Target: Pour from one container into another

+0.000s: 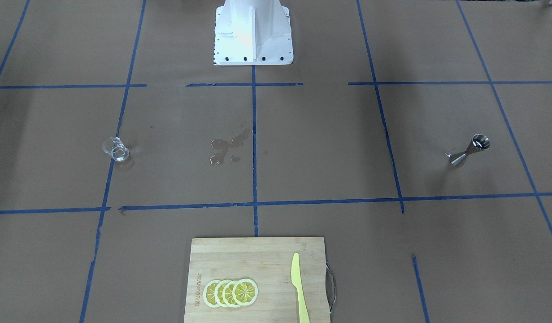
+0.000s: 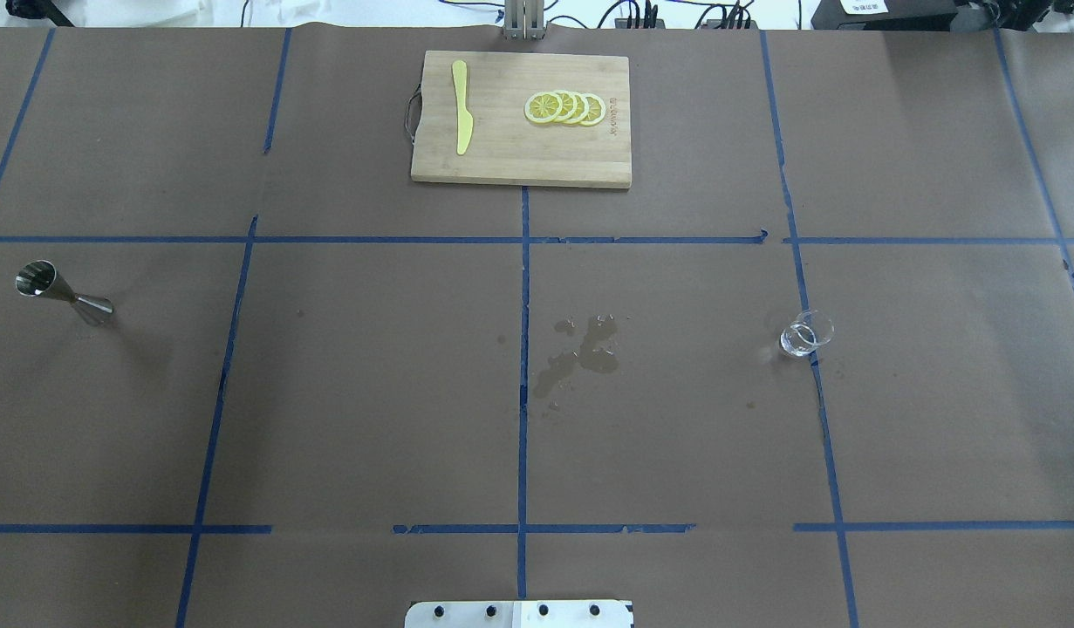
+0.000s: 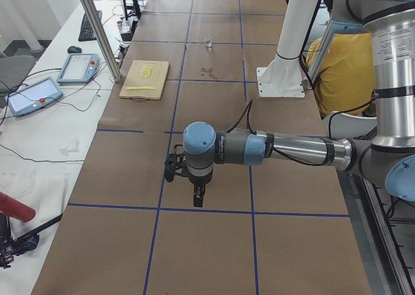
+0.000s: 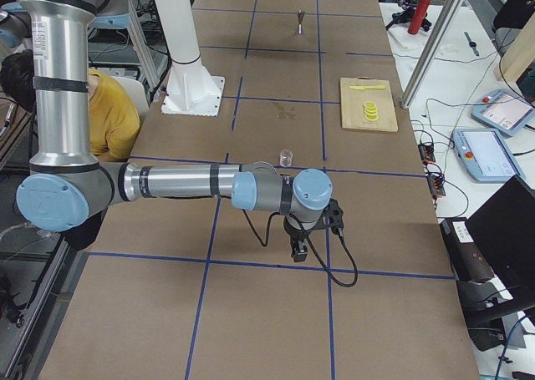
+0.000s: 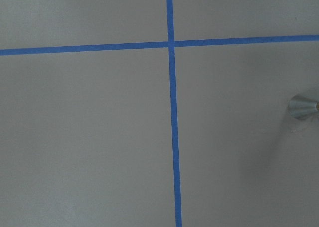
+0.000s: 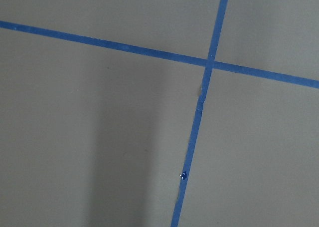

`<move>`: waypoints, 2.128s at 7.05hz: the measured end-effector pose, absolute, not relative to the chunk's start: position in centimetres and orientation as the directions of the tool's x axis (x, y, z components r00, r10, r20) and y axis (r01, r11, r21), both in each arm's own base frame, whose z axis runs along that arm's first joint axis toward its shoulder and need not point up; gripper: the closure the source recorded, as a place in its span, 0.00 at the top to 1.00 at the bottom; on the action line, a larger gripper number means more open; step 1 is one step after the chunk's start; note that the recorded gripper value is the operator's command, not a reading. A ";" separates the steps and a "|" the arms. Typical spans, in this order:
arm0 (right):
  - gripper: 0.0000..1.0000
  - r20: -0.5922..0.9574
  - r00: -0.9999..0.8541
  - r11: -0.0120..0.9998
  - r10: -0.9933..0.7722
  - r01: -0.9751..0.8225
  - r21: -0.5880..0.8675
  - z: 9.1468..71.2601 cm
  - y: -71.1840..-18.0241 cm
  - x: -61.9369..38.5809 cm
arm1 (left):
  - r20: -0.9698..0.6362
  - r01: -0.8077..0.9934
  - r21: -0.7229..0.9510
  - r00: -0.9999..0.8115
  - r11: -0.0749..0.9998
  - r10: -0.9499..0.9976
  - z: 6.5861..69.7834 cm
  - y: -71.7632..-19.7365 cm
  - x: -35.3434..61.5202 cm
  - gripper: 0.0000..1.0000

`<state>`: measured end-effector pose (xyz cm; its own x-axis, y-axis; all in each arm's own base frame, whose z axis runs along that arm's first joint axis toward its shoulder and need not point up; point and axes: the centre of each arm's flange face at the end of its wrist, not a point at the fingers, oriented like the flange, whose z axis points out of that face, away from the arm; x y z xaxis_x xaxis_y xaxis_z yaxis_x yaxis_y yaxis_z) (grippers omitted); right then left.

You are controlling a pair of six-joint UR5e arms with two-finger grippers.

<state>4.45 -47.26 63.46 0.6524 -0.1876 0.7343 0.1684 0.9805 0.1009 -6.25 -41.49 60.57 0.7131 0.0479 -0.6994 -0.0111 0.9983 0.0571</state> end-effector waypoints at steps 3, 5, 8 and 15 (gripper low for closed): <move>1.00 0.734 0.652 0.980 -0.190 0.171 0.102 63.6 -47.1 4.4 | -0.687 -0.032 0.077 0.722 0.997 0.076 60.6 -41.6 -6.2 1.00; 1.00 0.734 0.652 0.980 -0.189 0.171 0.101 63.6 -47.0 4.5 | -0.680 -0.058 0.094 0.725 0.994 0.107 60.8 -41.5 -6.2 1.00; 1.00 0.735 0.652 0.980 -0.188 0.169 0.101 63.5 -47.0 4.5 | -0.684 -0.060 0.093 0.722 0.994 0.108 60.8 -41.5 -6.1 1.00; 1.00 0.735 0.652 0.981 -0.187 0.167 0.101 63.4 -47.1 4.5 | -0.687 -0.063 0.095 0.718 0.993 0.111 60.7 -41.5 -6.0 1.00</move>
